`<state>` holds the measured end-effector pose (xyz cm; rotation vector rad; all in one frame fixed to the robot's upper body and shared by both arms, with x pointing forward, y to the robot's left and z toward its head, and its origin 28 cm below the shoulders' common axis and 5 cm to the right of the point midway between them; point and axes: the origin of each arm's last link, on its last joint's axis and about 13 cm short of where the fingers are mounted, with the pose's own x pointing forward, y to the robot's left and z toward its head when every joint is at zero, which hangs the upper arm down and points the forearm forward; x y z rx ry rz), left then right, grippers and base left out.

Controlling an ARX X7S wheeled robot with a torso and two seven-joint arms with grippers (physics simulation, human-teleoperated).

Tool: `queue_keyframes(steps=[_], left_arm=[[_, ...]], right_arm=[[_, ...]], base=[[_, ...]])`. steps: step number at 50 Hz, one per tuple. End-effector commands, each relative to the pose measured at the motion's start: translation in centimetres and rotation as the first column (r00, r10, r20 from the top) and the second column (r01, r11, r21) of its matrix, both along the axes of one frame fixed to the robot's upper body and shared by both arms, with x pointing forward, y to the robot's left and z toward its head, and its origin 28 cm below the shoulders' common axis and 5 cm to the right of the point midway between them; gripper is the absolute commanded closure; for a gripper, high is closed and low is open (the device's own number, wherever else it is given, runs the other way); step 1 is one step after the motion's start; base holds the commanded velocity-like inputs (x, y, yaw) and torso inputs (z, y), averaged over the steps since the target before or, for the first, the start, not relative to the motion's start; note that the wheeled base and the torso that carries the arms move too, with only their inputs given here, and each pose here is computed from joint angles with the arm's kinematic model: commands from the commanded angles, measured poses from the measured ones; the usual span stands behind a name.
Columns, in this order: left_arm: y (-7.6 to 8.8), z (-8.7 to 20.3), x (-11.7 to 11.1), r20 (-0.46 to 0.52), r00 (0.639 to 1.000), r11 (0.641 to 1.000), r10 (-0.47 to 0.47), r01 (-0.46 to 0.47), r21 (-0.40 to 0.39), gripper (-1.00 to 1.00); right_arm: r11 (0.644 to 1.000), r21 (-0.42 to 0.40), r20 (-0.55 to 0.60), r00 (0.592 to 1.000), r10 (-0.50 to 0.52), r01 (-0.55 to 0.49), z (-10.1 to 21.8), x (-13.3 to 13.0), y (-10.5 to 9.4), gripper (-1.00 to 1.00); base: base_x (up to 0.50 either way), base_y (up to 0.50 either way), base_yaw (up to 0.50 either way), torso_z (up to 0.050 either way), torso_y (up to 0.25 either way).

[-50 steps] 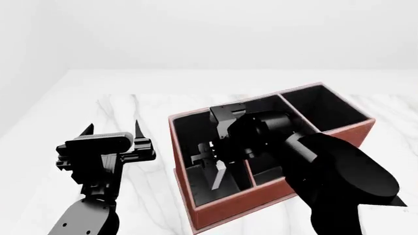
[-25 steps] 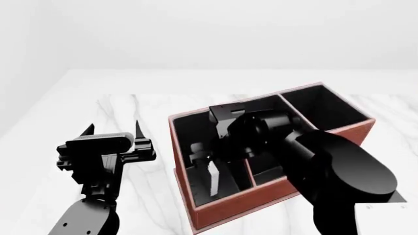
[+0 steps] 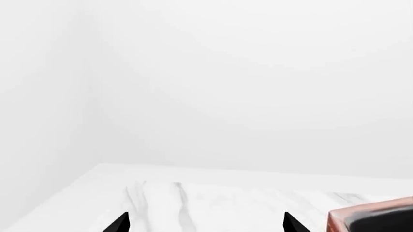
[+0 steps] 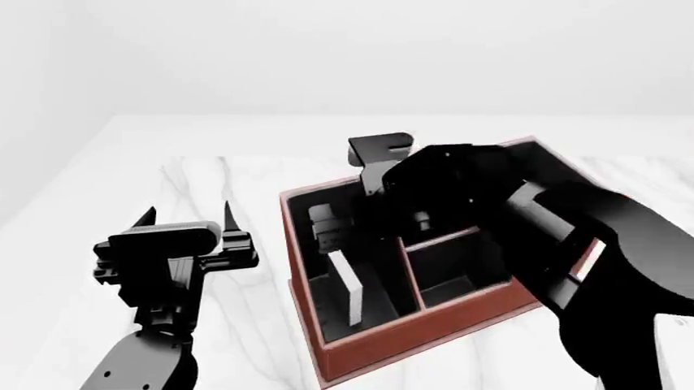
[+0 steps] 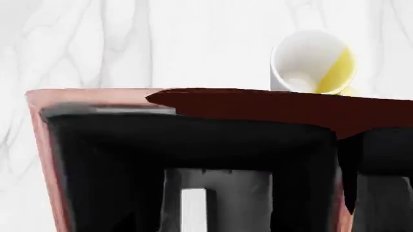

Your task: Pick up the book and place it in the left compartment of the caddy.

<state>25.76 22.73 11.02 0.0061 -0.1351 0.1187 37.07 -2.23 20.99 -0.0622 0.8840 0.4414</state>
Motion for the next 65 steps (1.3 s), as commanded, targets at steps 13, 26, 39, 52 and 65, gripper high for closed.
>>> queue_keyframes(steps=[13,26,39,52,65], left_arm=[[-0.2,0.6,-0.6,0.016,1.000,1.000,-0.012,0.012,-0.001,-1.00],[-1.0,0.9,-1.6,0.045,0.997,0.998,-0.063,0.063,-0.010,-1.00],[-1.1,0.7,-1.7,0.067,0.995,0.997,-0.069,0.070,-0.015,-1.00],[-1.3,1.0,-1.8,0.072,0.994,0.997,-0.077,0.078,-0.012,-1.00],[-1.3,1.0,-1.9,0.075,0.994,0.997,-0.079,0.080,-0.007,-1.00]], right_arm=[[0.997,0.078,0.404,0.913,-0.060,0.031,8.0,-10.1,-4.7,-1.00],[0.980,0.168,0.885,0.422,-0.196,0.104,-9.5,-12.4,-7.0,-1.00],[0.975,0.190,0.925,0.312,-0.216,0.113,-9.7,-13.6,-7.6,-1.00],[0.972,0.203,0.920,0.317,-0.232,0.122,-9.9,-13.7,-7.7,-1.00],[0.971,0.203,0.927,0.293,-0.233,0.131,-9.5,-14.0,-7.7,-1.00]], base=[[0.00,0.00,0.00,0.000,0.000],[0.00,0.00,0.00,0.000,0.000],[0.00,0.00,0.00,0.000,0.000],[0.00,0.00,0.00,0.000,0.000],[0.00,0.00,0.00,0.000,0.000]])
